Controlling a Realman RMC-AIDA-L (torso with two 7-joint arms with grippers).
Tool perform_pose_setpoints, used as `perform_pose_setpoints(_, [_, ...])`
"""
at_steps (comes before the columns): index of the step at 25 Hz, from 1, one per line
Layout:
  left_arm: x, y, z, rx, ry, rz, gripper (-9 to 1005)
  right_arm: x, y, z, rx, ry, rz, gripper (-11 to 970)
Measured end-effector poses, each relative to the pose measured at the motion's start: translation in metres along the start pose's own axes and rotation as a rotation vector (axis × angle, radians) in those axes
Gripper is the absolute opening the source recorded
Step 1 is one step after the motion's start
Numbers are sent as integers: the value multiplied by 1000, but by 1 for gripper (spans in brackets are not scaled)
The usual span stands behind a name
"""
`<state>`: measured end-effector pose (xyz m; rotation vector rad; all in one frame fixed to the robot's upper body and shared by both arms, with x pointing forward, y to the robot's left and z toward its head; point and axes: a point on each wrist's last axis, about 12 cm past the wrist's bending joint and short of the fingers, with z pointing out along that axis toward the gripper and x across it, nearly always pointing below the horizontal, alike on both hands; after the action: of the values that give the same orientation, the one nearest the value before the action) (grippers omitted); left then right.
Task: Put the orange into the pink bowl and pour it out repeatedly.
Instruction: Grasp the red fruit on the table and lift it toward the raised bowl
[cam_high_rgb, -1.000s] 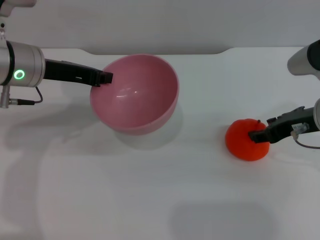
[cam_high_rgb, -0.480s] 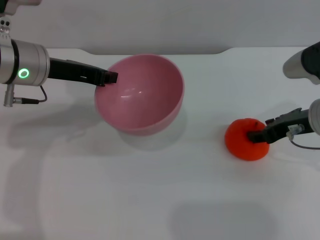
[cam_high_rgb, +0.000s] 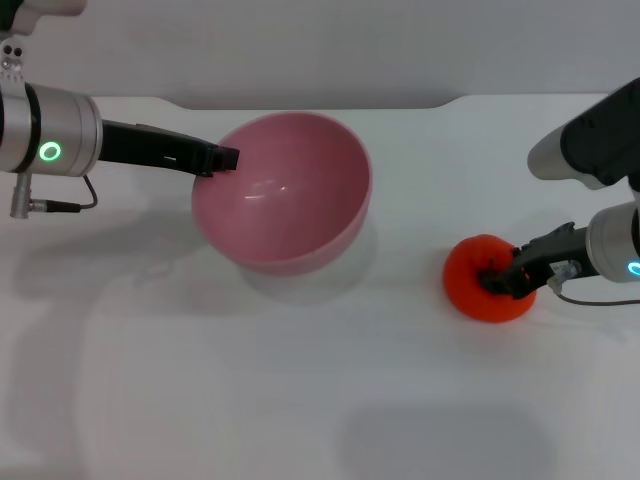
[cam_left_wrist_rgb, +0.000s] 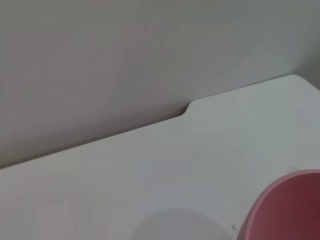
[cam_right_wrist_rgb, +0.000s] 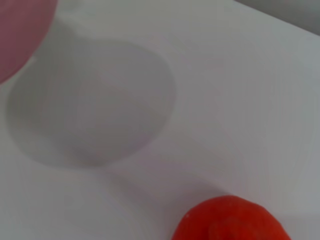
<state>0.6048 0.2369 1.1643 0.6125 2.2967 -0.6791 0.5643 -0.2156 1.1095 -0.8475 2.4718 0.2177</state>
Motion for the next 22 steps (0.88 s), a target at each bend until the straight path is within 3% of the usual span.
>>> perform_pose_setpoints(10, [2, 2, -1, -6, -2, -5, 47, -4, 7, -15, 49, -71, -56, 175])
perform_pose_setpoints(16, [2, 2, -1, -5, -2, -5, 47, -3, 8, -16, 49, -71, -51, 85])
perform_pose_setpoints(22, [2, 1, -1, -4, -1, -4, 47, -12, 10, -28, 67, -125, -67, 62])
